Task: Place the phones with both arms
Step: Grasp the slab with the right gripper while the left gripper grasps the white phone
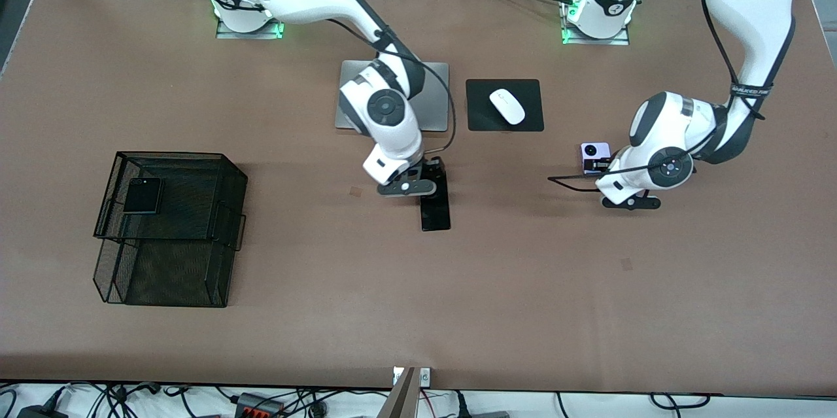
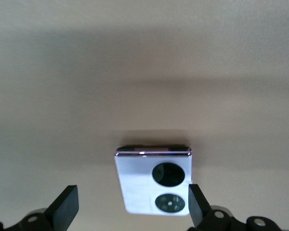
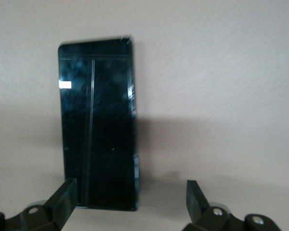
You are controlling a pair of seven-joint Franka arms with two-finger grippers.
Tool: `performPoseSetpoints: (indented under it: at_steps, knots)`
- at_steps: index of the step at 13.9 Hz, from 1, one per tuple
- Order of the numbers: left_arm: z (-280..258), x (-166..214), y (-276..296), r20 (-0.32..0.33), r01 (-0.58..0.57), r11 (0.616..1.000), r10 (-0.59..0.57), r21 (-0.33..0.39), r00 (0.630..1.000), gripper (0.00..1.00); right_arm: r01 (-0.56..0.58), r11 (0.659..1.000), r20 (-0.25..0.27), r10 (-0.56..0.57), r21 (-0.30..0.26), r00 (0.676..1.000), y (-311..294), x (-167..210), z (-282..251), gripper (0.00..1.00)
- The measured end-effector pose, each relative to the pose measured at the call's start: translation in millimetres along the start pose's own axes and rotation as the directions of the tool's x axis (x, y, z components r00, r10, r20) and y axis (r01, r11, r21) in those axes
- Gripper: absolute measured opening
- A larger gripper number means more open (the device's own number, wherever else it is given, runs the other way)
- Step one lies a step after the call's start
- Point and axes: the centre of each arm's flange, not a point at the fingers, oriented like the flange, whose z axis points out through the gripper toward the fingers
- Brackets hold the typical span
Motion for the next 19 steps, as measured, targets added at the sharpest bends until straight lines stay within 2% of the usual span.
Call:
performPoseSetpoints:
  at_steps: [4,8,14,19]
  knots:
    - [14,-3,-7,-0.007,0.011,1.0,-0.011,-0.018,1.0,1.0,-0.01,1.0,-0.026,0.01,0.006,1.0,-25,-5,18,1.0]
    - [25,-7,-7,-0.017,0.018,0.999,-0.018,-0.029,1.0,1.0,0.034,0.999,-0.059,-0.036,-0.028,0.998,-34,-7,33,1.0]
    - [25,-11,4,-0.017,0.033,0.999,-0.034,-0.036,0.999,1.0,0.031,0.999,-0.076,-0.033,-0.038,0.997,-28,2,30,1.0]
    - [39,-12,5,0.01,0.032,0.998,-0.032,-0.046,0.999,1.0,0.029,0.999,-0.111,-0.032,-0.029,0.993,-29,16,17,1.0]
